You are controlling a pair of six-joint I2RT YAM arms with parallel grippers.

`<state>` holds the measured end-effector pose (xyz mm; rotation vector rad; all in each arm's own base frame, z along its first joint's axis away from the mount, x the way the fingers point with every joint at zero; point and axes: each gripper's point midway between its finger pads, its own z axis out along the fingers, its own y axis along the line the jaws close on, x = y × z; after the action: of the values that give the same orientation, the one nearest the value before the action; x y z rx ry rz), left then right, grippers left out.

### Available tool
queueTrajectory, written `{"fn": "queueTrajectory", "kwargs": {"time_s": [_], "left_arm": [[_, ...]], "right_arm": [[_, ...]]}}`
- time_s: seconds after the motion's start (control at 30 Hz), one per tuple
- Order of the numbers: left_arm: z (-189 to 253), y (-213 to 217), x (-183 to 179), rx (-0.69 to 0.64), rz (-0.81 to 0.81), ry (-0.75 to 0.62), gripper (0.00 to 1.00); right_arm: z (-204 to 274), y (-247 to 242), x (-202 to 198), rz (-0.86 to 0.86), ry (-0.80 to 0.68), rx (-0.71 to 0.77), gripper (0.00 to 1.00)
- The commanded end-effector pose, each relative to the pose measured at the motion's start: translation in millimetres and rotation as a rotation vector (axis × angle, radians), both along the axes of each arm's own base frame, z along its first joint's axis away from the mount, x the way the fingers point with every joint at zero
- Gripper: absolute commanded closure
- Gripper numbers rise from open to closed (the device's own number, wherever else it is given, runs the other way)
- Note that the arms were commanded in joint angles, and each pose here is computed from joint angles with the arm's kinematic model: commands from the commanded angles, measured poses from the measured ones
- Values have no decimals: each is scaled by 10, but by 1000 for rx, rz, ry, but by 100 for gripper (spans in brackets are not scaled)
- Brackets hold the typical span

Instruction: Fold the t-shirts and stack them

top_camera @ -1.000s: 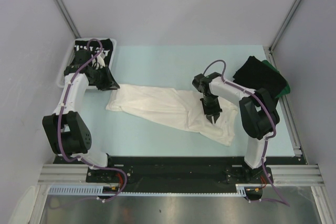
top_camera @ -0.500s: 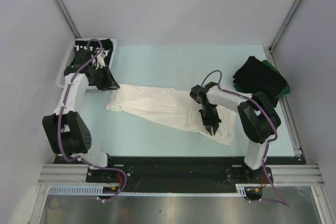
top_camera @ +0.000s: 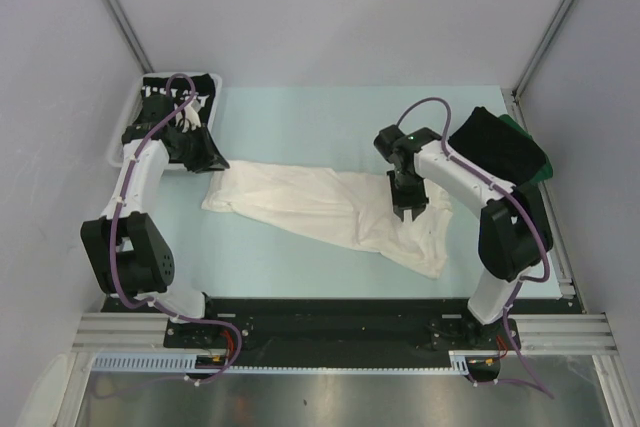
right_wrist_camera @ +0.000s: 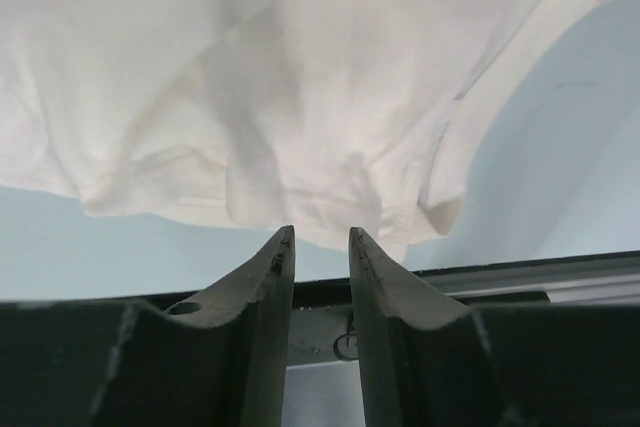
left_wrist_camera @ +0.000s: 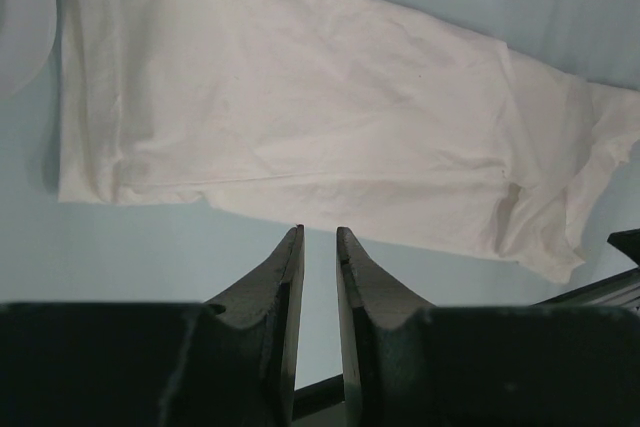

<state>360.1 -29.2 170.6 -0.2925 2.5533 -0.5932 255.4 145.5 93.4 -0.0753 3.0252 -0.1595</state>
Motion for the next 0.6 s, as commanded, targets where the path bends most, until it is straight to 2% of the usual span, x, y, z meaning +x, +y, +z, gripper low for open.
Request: {"fn": "queueTrajectory", "kwargs": {"time_s": [0.0,0.2,0.43,0.57], "left_arm": [[146,-13,58,-14,-22,-58,76],[146,-14,50,-14,-22,-57,76],[138,-16,50,-13,-25,-59,76],[126,-14,44,-12,-25,-56,75]], "right_arm": [[156,-290,224,-37,-74,-86,66],[-49,-511,408,-102,-61,-150,64],[-262,-671,588,-189,-56,-161,51],[-275,-765,727,-215,-108,-182,46]]}}
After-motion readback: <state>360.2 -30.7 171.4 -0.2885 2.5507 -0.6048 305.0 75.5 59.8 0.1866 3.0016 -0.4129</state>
